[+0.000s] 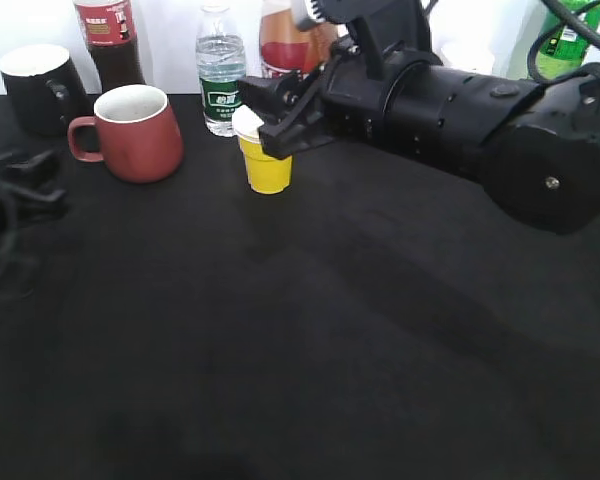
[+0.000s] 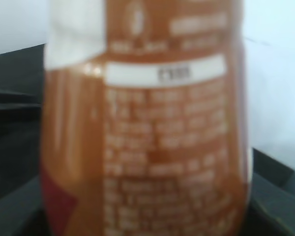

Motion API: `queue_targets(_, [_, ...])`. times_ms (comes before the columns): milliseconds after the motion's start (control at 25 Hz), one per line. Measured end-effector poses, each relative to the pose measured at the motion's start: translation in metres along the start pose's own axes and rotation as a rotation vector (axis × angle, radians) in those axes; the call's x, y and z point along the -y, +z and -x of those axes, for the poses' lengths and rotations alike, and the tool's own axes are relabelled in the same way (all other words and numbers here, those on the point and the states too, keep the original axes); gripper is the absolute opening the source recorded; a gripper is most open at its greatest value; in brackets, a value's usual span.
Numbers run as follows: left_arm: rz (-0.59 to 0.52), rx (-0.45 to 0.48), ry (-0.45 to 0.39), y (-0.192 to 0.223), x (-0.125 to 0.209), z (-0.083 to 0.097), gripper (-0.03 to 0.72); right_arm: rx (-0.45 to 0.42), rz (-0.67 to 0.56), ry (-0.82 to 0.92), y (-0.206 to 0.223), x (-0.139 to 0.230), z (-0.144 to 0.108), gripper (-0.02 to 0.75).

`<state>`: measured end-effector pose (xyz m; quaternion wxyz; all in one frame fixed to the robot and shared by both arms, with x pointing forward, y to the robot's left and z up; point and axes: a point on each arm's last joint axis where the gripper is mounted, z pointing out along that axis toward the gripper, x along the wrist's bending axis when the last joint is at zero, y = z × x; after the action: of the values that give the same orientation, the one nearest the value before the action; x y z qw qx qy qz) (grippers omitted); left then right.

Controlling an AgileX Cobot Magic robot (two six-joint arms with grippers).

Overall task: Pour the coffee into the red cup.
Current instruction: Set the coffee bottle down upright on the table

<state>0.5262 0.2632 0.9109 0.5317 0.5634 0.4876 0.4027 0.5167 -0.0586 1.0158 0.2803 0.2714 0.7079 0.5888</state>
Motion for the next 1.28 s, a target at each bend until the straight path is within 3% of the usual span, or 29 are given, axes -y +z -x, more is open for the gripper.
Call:
queue_targets(80, [0.015, 0.001, 0.002, -0.024, -0.010, 0.003, 0.293, 0.027, -0.005, 0.013, -0.002, -0.002, 0.008, 0.529])
queue_targets(320, [0.130, 0.090, 0.054, -0.059, -0.042, 0.017, 0.294, 0.275, -0.041, 0.086, -0.020, 0.006, 0.091, 0.528])
queue_targets(400, [0.140, 0.090, 0.074, -0.066, -0.055, 0.018, 0.294, 0.310, -0.046, 0.095, -0.024, 0.009, 0.103, 0.528])
queue_targets(520, [0.088, 0.071, 0.104, -0.079, -0.067, 0.019, 0.294, 0.358, -0.005, 0.158, -0.023, 0.020, 0.107, 0.528])
queue_targets(680, [0.066, 0.076, 0.123, -0.084, -0.070, 0.020, 0.294, 0.401, 0.049, 0.168, -0.001, 0.064, 0.113, 0.528])
queue_targets(920, [0.044, 0.074, 0.125, -0.084, -0.068, 0.020, 0.294, 0.492, -0.011, 0.161, 0.014, 0.129, 0.120, 0.528])
queue_targets(1280, [0.034, 0.074, 0.126, -0.084, -0.067, 0.020, 0.294, 0.458, -0.010, 0.131, 0.045, 0.157, 0.124, 0.528])
